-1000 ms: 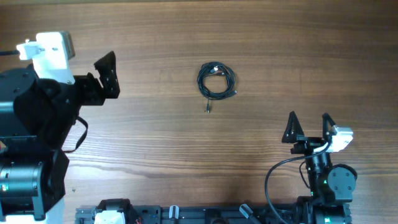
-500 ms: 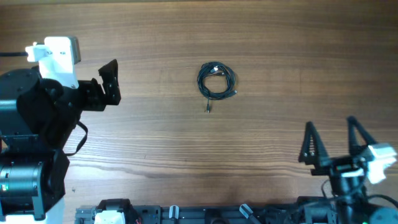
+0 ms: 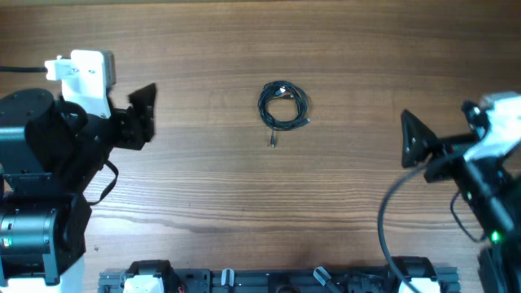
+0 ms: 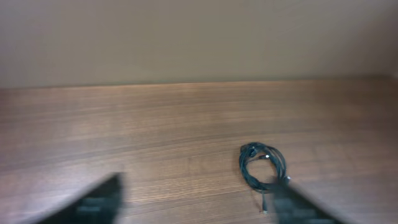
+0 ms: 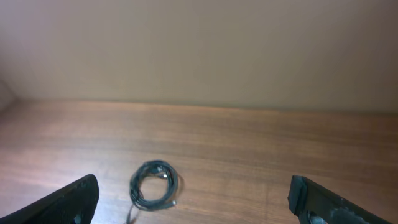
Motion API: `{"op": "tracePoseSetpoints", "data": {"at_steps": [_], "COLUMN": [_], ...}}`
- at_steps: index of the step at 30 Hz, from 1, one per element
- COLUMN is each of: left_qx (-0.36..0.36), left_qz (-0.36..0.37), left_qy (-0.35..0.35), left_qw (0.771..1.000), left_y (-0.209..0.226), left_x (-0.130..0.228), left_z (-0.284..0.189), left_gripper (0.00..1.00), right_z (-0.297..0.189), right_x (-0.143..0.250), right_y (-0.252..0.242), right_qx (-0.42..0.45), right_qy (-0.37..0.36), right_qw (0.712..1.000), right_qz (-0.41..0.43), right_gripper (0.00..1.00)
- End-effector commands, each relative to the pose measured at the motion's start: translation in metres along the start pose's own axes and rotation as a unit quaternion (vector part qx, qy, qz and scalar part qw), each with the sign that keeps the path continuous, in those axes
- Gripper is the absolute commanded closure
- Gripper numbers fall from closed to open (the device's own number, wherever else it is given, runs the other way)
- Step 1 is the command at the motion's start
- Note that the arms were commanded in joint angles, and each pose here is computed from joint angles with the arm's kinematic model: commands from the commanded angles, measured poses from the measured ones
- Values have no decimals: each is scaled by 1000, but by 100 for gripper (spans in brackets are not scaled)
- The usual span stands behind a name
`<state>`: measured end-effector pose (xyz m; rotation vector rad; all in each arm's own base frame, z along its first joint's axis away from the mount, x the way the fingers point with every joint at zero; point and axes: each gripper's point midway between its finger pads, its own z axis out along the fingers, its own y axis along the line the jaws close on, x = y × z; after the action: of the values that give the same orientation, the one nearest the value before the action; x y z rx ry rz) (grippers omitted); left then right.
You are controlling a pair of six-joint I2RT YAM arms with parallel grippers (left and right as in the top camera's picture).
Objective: Untangle cables
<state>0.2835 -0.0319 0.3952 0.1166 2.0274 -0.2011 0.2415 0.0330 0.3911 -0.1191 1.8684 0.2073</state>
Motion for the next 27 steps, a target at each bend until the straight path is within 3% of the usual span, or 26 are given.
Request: {"op": "tracePoseSetpoints", "data": {"at_steps": [1, 2, 3, 7, 8, 9, 10, 11, 12, 17, 20, 24, 26, 27], "left_qx": [13, 16, 22, 53, 54, 54, 54, 54, 54, 54, 53, 32, -2, -7], "left_qz": [2, 0, -1, -7, -8, -10, -11, -12, -11, 2, 19, 44, 44, 41], "left_qy": [0, 3, 8, 29, 34, 40, 44, 50, 50, 1, -62, -166, -202, -196], "left_qw": [1000, 1000, 1000, 998, 998, 998, 997, 997, 997, 999, 997, 985, 978, 980], "left_y": [-3, -3, -5, -11, -11, -10, -9, -9, -8, -8, -8, -2, 11, 14], "left_x": [-3, -2, -1, 3, 4, 6, 7, 9, 9, -16, -46, -98, -117, -115], "left_z": [2, 4, 8, 27, 31, 35, 38, 41, 43, 44, 43, 40, 43, 48], "left_gripper": [44, 13, 0, 0, 0, 0, 0, 0, 0, 0, 0, 0, 3, 0], "right_z": [15, 19, 22, 31, 34, 39, 43, 50, 59, 99, 118, 118, 116, 116], "right_x": [-5, -2, 0, -24, -29, -29, -26, -20, -13, -11, -36, -93, -110, -108], "right_y": [1, 0, -1, -2, -3, -6, -10, -16, -19, -53, -81, -99, -100, -104], "right_qx": [-13, -13, -15, -13, -12, -8, 2, 13, 13, 83, 152, 200, 210, 226], "right_qy": [11, 19, 23, -21, -29, -26, -18, -1, 15, 32, -18, -145, -176, -158], "right_qw": [999, 999, 997, 993, 992, 992, 993, 995, 995, 993, 987, 969, 961, 959], "right_qz": [-33, -37, -69, -115, -119, -123, -113, -100, -96, -74, -41, -9, -36, -66], "right_gripper": [0, 0, 1, 0, 5, 53, 75, 59, 1, 0, 0, 0, 0, 0]}}
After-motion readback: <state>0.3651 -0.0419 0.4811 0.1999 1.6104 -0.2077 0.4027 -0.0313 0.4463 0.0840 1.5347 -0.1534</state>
